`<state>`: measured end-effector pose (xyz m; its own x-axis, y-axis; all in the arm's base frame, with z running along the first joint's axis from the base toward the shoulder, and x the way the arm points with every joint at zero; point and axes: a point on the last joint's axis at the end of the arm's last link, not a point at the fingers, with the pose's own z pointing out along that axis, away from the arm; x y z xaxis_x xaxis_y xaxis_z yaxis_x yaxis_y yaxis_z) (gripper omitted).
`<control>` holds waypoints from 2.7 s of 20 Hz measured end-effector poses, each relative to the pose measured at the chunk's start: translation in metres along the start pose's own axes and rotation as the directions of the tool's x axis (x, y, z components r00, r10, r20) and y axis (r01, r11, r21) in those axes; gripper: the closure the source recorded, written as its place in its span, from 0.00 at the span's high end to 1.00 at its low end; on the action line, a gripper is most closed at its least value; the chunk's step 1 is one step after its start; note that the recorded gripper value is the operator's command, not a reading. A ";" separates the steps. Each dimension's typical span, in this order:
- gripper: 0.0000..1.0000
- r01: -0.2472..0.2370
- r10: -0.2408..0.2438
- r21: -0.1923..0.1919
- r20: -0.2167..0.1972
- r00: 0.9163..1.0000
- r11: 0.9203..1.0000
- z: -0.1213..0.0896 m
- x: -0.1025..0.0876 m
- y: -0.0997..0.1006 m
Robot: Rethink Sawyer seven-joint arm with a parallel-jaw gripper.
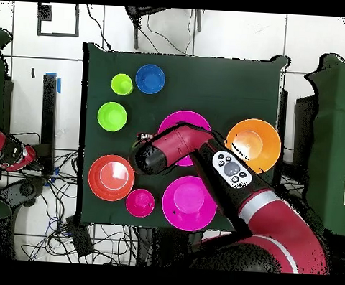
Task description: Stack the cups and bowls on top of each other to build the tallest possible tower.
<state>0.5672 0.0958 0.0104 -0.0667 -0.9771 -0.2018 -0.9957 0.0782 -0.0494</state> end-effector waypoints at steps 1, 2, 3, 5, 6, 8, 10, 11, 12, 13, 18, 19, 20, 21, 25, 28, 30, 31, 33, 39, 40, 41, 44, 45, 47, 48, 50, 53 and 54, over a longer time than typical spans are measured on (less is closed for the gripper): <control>1.00 0.004 -0.004 0.002 -0.002 1.000 1.000 0.000 0.001 0.000; 1.00 0.007 -0.007 0.003 -0.004 1.000 1.000 0.001 0.002 0.000; 1.00 0.011 -0.011 0.004 -0.006 1.000 1.000 0.001 0.002 0.001; 1.00 0.019 -0.018 0.007 -0.010 1.000 1.000 0.001 0.004 0.001; 0.00 0.027 -0.026 0.011 -0.015 1.000 1.000 0.002 0.006 0.001; 0.00 0.028 -0.028 0.012 -0.016 0.999 1.000 0.002 0.007 0.001; 0.00 0.030 -0.030 0.013 -0.017 0.999 0.999 0.002 0.007 0.001; 0.00 0.030 -0.030 0.013 -0.017 0.999 0.999 0.002 0.007 0.001; 0.00 0.030 -0.030 0.013 -0.017 0.999 0.999 0.002 0.007 0.001; 0.00 0.031 -0.030 0.013 -0.017 0.999 0.999 0.002 0.007 0.001; 0.00 0.031 -0.030 0.013 -0.017 0.999 0.999 0.002 0.007 0.001; 0.00 0.031 -0.030 0.013 -0.017 0.999 0.999 0.002 0.007 0.001; 0.00 0.031 -0.030 0.013 -0.017 0.999 0.999 0.002 0.007 0.001; 0.00 0.031 -0.030 0.013 -0.017 0.999 0.999 0.002 0.007 0.001; 0.00 0.031 -0.031 0.015 -0.018 0.999 0.999 0.001 0.008 0.001; 0.00 0.028 -0.028 0.024 -0.018 0.999 0.999 -0.005 0.009 -0.002; 0.00 0.006 -0.006 0.040 -0.007 1.000 0.999 -0.021 0.010 -0.010; 0.00 -0.001 0.001 0.045 -0.003 1.000 0.999 -0.026 0.010 -0.013; 0.00 -0.033 0.033 0.060 0.013 0.999 0.998 -0.044 0.011 -0.023; 0.00 -0.181 0.176 0.075 0.063 0.982 0.981 -0.118 0.011 -0.066; 0.00 -0.193 0.188 0.072 0.067 0.980 0.979 -0.126 0.010 -0.069; 0.00 -0.205 0.200 0.070 0.070 0.977 0.976 -0.134 0.008 -0.073; 0.00 -0.237 0.231 0.065 0.078 0.970 0.969 -0.162 0.003 -0.087; 0.00 -0.246 0.241 0.068 0.081 0.967 0.967 -0.174 0.000 -0.093; 0.00 -0.257 0.251 0.077 0.085 0.964 0.963 -0.192 -0.005 -0.104; 0.00 -0.260 0.253 0.082 0.085 0.964 0.962 -0.198 -0.007 -0.109; 0.00 -0.267 0.259 0.107 0.083 0.962 0.958 -0.215 -0.011 -0.126; 0.00 -0.274 0.265 0.134 0.084 0.961 0.952 -0.231 -0.015 -0.150; 0.00 -0.277 0.267 0.138 0.085 0.960 0.951 -0.234 -0.016 -0.156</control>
<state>0.7083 0.0532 0.2499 -0.3246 -0.9004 -0.2898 -0.9196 0.3720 -0.1259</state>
